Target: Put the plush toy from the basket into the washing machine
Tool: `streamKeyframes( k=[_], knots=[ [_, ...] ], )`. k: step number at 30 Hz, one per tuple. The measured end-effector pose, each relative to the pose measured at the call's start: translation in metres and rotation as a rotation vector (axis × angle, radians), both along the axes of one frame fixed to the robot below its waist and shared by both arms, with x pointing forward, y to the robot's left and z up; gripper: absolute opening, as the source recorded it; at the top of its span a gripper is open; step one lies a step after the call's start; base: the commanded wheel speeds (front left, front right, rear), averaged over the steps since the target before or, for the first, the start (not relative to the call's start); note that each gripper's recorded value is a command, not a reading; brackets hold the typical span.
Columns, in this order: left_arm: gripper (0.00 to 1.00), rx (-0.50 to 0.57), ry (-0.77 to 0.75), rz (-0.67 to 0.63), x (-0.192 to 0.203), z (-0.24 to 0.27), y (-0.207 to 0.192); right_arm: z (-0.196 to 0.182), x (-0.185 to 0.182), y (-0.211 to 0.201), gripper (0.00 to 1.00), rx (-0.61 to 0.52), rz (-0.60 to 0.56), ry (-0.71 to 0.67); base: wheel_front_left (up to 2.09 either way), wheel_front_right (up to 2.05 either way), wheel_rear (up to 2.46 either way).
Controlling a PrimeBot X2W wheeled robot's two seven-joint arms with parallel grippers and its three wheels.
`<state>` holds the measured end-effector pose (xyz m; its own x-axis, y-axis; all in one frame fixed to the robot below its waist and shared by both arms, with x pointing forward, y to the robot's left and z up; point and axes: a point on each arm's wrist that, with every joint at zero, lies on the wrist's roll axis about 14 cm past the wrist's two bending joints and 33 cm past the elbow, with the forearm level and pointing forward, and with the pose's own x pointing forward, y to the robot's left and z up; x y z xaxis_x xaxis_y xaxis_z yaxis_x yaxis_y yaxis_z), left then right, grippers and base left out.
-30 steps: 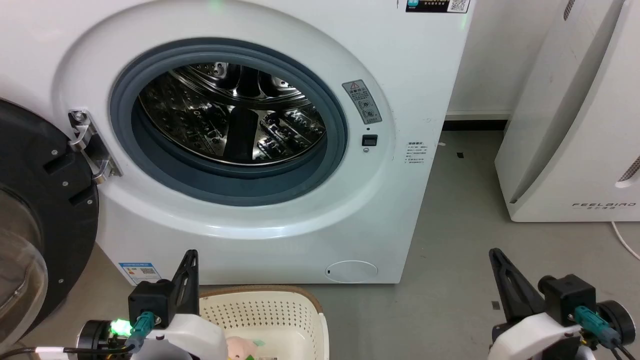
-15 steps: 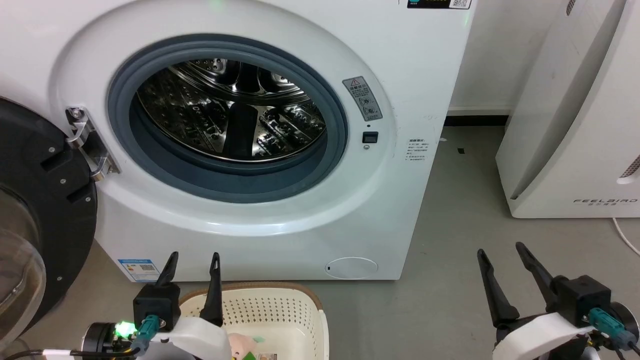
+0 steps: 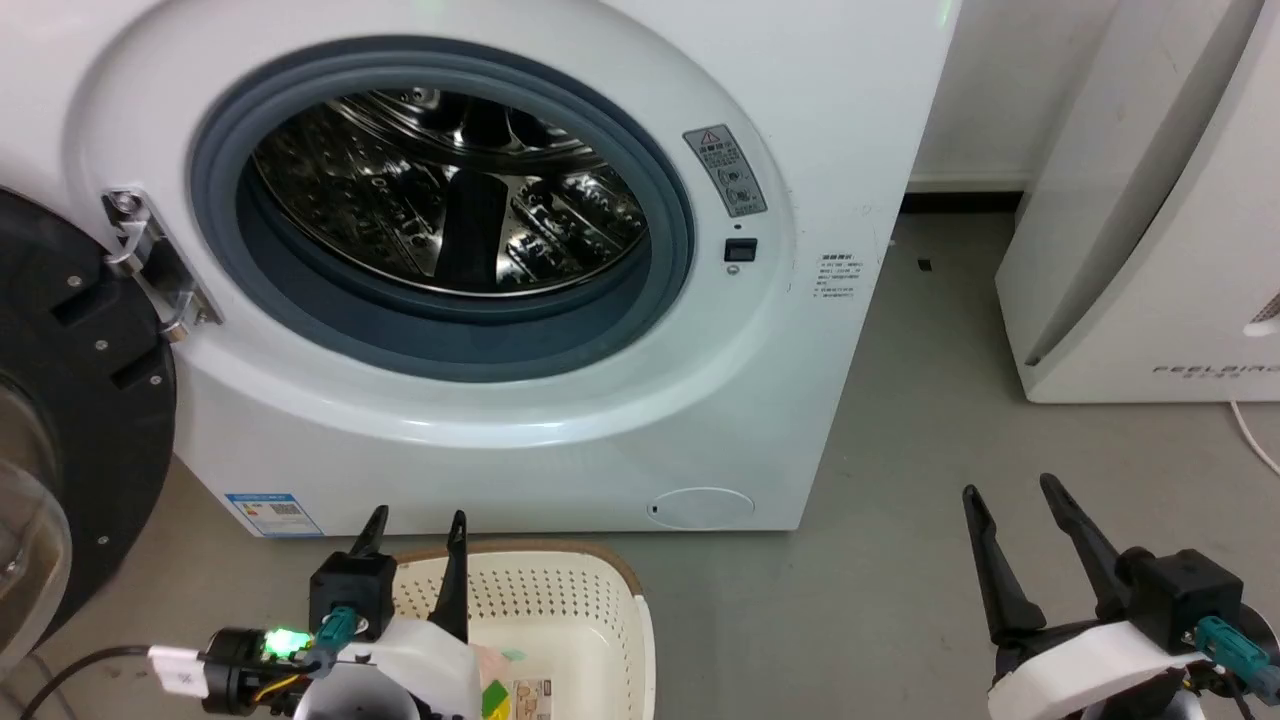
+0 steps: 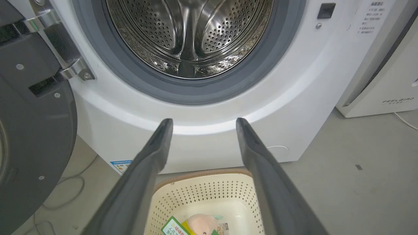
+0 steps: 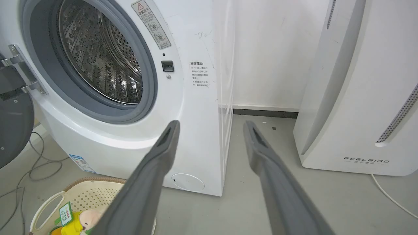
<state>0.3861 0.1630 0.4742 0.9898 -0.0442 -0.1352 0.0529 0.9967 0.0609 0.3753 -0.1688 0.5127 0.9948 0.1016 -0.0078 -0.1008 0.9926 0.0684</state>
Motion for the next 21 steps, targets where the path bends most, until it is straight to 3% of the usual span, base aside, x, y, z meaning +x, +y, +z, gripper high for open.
streamKeyframes(
  k=[21],
  knots=[
    [1.00,0.086,0.350,-0.113,0.026,-0.106,-0.014,-0.021,0.029,-0.015,1.00,0.079,-0.052,0.027,0.00,0.00,0.00]
  ],
)
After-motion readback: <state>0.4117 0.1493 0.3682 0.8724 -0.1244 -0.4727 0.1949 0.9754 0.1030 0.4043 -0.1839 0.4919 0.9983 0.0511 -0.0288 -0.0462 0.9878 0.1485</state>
